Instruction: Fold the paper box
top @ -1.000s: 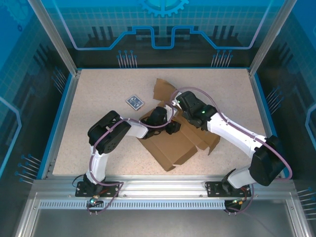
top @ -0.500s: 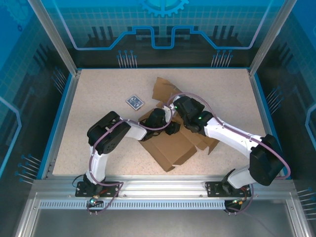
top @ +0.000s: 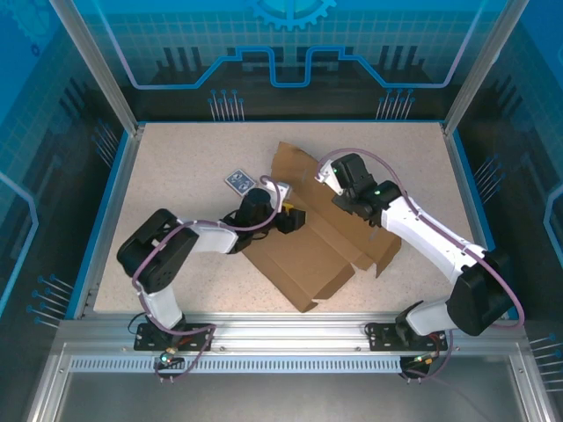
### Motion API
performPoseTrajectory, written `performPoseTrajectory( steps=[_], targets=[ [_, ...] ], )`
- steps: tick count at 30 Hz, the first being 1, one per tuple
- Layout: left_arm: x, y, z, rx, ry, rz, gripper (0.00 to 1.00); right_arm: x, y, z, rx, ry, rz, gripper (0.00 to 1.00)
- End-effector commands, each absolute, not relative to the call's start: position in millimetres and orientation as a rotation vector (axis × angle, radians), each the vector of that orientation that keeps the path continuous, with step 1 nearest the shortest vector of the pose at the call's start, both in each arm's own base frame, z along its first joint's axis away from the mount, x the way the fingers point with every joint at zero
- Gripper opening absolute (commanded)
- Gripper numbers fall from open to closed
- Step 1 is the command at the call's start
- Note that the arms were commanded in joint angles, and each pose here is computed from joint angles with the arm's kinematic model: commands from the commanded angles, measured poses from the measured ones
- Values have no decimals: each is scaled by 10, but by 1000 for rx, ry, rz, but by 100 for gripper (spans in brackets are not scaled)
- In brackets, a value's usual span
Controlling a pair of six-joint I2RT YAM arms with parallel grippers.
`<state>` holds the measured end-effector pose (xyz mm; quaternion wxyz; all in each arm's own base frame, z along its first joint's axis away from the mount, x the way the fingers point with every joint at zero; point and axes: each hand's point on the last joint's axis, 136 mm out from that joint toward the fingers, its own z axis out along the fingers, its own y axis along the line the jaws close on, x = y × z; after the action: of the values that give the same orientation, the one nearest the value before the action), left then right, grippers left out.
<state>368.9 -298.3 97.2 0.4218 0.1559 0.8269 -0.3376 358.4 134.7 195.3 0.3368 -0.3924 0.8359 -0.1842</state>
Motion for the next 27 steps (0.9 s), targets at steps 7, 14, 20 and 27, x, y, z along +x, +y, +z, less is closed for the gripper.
performPoseTrajectory(
  steps=[7,14,20,27],
  targets=[
    [3902,-2528,1013,368,2154,-701,61,3696,1453,1997,-1103,2220,-353,0],
    [4000,-2369,952,373,2221,-594,61,3802,1471,1945,-1105,2259,-230,0],
    [4109,-2288,902,396,2277,-518,62,3889,1465,1959,-1103,2265,-173,0],
    [4237,-2271,833,403,2334,-481,62,3896,1376,1986,-1103,2281,-150,0]
  ],
)
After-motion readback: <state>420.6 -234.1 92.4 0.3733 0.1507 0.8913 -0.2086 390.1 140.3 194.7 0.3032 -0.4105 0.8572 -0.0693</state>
